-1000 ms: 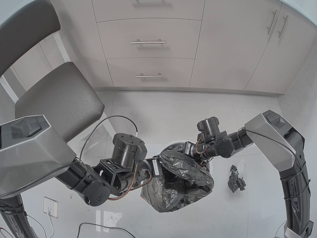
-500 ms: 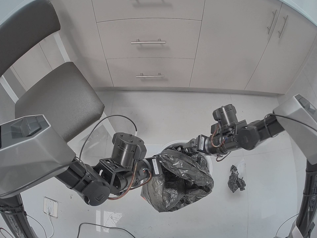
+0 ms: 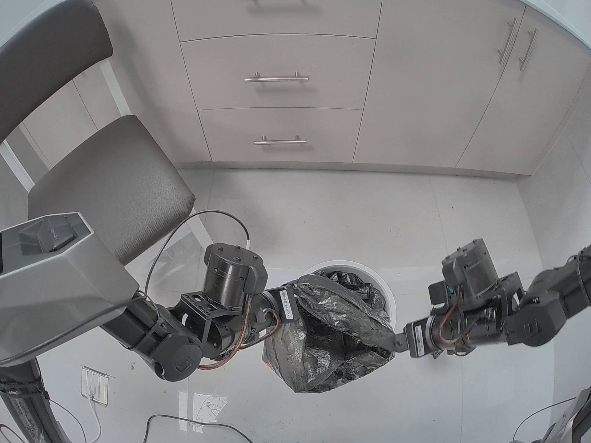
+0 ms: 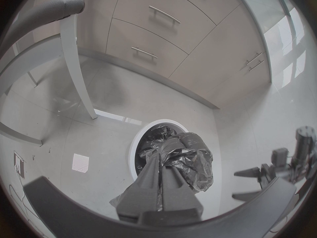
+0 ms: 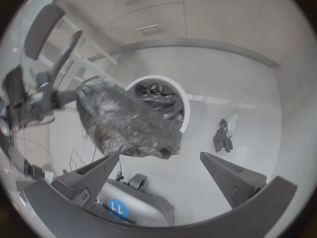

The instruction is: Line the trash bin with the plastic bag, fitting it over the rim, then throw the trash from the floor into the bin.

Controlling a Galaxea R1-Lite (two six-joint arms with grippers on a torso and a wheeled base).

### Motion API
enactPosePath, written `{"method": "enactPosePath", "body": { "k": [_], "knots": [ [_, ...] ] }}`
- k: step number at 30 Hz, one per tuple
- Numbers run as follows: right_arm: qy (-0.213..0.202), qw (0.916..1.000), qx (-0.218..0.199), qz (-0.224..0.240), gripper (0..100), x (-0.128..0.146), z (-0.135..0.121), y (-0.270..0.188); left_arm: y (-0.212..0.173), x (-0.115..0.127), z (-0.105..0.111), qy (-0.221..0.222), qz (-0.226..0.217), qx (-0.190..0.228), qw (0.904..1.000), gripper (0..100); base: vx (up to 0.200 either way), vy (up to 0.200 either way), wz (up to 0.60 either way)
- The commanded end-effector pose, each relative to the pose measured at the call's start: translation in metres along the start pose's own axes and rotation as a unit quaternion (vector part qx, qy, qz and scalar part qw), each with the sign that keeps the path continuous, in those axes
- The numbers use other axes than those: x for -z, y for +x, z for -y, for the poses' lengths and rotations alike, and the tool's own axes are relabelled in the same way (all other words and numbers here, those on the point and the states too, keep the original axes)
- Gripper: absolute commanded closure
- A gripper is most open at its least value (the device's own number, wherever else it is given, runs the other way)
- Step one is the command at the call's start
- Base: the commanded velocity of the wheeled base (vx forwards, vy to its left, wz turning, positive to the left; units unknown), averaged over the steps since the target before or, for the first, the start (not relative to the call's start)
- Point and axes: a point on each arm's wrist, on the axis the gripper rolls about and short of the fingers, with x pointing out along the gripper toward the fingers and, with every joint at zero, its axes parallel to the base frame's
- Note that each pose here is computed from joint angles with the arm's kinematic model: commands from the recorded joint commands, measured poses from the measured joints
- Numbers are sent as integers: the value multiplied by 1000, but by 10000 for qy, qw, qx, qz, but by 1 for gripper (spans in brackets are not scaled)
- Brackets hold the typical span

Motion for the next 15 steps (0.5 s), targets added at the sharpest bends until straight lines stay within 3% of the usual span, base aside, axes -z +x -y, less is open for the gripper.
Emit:
{"method": "enactPosePath", "body": {
  "k": [1, 4, 8, 15],
  "knots": [
    [-609, 9979, -211, -103, 0, 32, -25, -8, 2, -5, -4, -27, 78, -26, 10000, 100, 0, 0, 0],
    [-671, 9976, -111, -158, 0, 35, -30, 8, 2, -5, -3, -13, 84, -22, 10000, 100, 0, 0, 0],
    [-642, 9978, 77, 152, 0, 30, -38, 53, 0, -7, -2, -9, 120, -7, 9999, 100, 0, 0, 0],
    [-676, 9975, 204, 60, 0, 28, -43, 92, 0, -7, -2, -6, 117, -1, 9999, 100, 0, 0, 0]
  ]
}}
